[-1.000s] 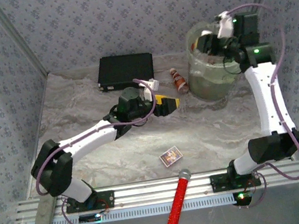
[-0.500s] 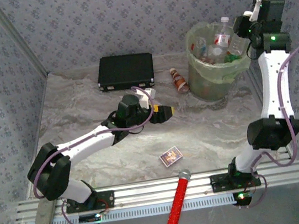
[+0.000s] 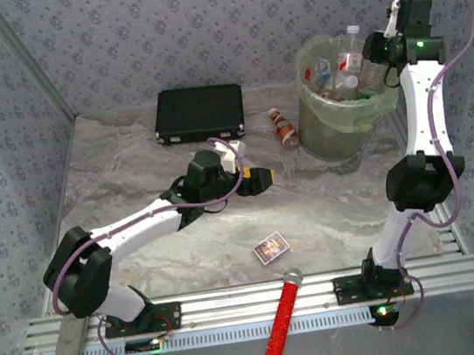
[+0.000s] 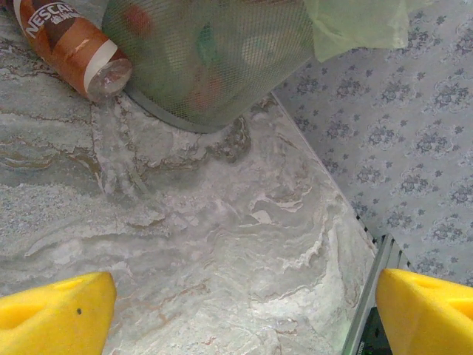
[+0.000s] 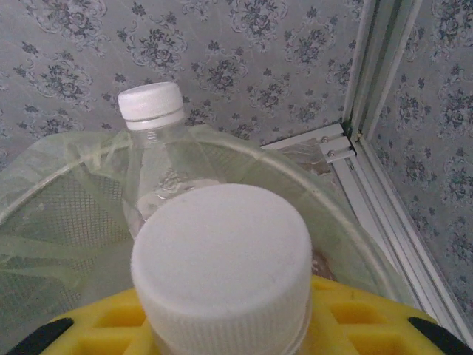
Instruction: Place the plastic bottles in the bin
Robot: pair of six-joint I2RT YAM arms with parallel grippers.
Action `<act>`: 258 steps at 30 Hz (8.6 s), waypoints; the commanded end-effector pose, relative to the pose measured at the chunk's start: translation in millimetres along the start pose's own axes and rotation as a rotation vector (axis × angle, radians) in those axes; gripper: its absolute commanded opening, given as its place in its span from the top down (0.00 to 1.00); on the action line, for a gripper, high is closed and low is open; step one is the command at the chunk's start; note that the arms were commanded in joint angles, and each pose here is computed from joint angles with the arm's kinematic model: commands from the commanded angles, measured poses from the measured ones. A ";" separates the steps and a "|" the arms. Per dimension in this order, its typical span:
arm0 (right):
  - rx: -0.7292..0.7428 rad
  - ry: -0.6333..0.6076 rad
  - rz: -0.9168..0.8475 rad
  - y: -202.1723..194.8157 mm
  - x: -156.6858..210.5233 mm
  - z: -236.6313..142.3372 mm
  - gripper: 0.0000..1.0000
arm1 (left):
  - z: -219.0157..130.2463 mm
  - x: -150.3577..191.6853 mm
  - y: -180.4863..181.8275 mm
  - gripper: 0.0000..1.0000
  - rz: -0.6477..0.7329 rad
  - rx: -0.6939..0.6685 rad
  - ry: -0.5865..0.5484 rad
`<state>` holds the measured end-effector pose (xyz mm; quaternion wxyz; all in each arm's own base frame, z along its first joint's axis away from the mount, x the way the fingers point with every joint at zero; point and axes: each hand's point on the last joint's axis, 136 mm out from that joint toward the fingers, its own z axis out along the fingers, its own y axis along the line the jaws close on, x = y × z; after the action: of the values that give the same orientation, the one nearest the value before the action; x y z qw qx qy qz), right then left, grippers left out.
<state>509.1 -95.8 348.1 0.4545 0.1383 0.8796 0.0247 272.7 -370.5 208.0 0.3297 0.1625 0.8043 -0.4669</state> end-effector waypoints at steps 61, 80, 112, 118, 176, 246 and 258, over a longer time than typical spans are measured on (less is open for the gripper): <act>0.035 0.344 -0.814 270.1 230.8 84.5 0.17 | -139.7 -7.0 111.7 0.09 -0.145 -0.460 -0.168; 0.077 0.543 -0.762 205.9 274.9 161.7 0.12 | -140.5 -4.7 116.1 0.10 -0.182 -0.457 -0.181; -0.227 0.268 -0.614 266.8 170.5 1.3 0.53 | -136.1 -6.6 119.7 0.11 -0.175 -0.469 -0.171; -0.372 0.138 -0.529 268.6 115.6 -86.5 0.54 | -131.5 -6.3 122.9 0.11 -0.177 -0.469 -0.165; -0.116 0.080 -0.033 40.9 22.6 -60.8 0.47 | -134.8 -4.7 121.8 0.10 -0.175 -0.466 -0.170; -0.558 0.416 -0.189 166.1 126.4 -20.3 0.49 | -146.5 -9.3 121.7 0.10 -0.155 -0.496 -0.169; -0.470 0.144 -0.151 137.8 48.8 -68.0 0.00 | -159.6 -28.4 124.5 0.01 -0.106 -0.529 -0.168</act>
<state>472.7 70.7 337.5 0.3717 -0.0494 0.9001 0.2218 299.7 -170.9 183.1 0.3839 -0.0241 0.8833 -0.2681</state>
